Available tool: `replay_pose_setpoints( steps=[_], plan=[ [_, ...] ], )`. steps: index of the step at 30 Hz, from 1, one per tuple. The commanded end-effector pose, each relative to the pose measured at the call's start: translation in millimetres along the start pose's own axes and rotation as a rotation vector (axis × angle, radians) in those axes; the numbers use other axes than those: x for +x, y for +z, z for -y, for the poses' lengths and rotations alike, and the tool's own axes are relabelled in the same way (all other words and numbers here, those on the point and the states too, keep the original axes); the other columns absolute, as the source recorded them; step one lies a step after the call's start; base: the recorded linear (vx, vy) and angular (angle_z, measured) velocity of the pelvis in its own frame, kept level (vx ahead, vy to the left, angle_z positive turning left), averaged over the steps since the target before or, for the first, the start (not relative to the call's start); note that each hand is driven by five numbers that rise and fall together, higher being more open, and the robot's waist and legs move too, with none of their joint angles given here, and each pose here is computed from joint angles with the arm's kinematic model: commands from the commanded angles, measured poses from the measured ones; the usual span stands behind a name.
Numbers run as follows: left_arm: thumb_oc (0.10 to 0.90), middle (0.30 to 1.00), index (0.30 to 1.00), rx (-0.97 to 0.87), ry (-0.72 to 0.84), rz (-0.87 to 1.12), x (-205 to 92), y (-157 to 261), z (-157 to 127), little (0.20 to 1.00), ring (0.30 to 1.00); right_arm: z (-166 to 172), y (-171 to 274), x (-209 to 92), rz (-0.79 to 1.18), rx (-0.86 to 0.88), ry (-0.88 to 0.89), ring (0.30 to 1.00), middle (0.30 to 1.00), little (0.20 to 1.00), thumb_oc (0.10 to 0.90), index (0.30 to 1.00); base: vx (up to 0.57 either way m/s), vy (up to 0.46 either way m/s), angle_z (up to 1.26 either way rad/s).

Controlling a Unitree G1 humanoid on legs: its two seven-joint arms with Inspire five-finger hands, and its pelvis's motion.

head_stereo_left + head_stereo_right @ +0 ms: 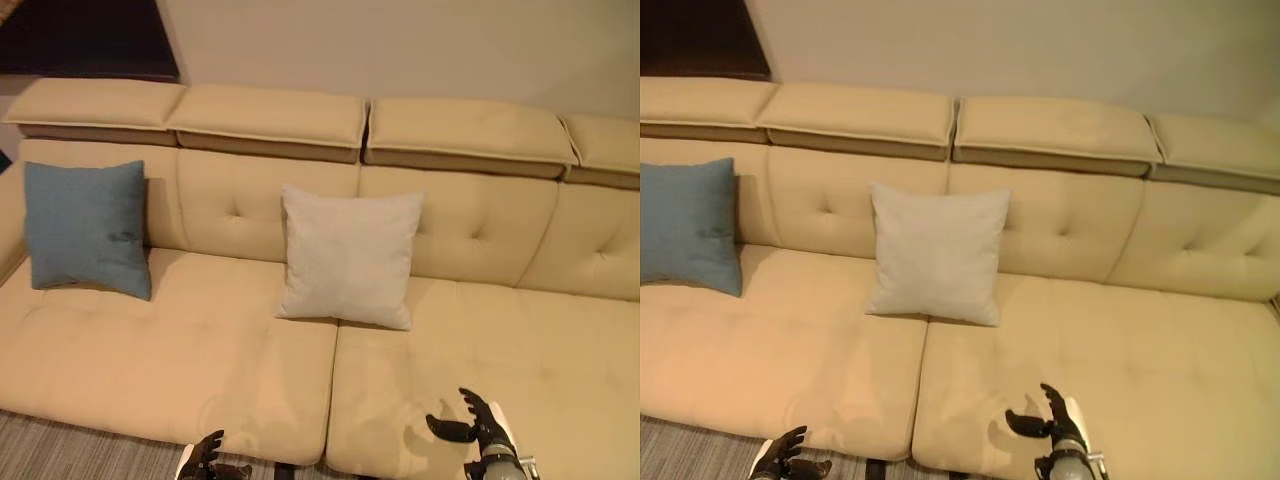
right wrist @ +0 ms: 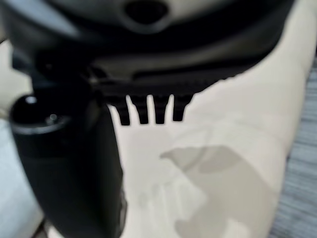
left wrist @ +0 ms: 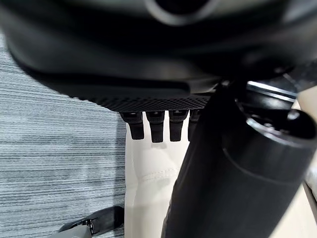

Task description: Pick up all the scattered cushions and arrange them neatly on the sofa.

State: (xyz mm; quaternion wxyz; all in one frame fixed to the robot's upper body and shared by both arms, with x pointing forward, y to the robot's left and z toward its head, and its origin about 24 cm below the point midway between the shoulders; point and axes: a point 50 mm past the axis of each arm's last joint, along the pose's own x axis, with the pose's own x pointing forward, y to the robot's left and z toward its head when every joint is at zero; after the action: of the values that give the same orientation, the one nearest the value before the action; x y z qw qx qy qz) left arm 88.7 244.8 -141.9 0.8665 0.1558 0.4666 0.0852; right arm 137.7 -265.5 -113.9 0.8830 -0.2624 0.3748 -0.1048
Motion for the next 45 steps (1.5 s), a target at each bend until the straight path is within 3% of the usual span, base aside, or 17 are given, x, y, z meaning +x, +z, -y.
replay_pose_setpoints(
  steps=[1, 14, 32, 45],
  plan=[
    [0.800, 0.900, 0.900, 0.027, 0.070, 0.097, 12.2, 29.7, -15.4, 0.900, 0.900, 13.6, 30.4, 13.5, 0.117, -0.021, -0.043, 0.900, 0.900, 0.900, 0.800, 0.900, -0.32, 0.071, -0.16],
    [0.800, 0.900, 0.900, 0.017, 0.045, 0.081, 19.7, 41.0, 2.7, 0.900, 0.900, 11.1, 27.6, 25.3, 0.006, -0.050, -0.041, 0.900, 0.900, 0.900, 0.800, 0.900, -0.15, 0.167, -0.10],
    [0.800, 0.900, 0.900, 0.039, 0.074, -0.040, 16.0, 12.5, -9.9, 0.900, 0.900, -4.8, 17.2, 22.2, -0.057, -0.069, 0.012, 0.900, 0.900, 0.900, 0.800, 0.900, -0.21, 0.033, -0.32],
    [0.800, 0.900, 0.900, 0.040, -0.020, 0.088, 23.0, 54.3, 19.3, 0.900, 0.900, 3.5, 7.9, 24.0, -0.109, -0.157, -0.002, 0.900, 0.900, 0.900, 0.800, 0.900, -0.16, -0.064, -0.18]
  ],
)
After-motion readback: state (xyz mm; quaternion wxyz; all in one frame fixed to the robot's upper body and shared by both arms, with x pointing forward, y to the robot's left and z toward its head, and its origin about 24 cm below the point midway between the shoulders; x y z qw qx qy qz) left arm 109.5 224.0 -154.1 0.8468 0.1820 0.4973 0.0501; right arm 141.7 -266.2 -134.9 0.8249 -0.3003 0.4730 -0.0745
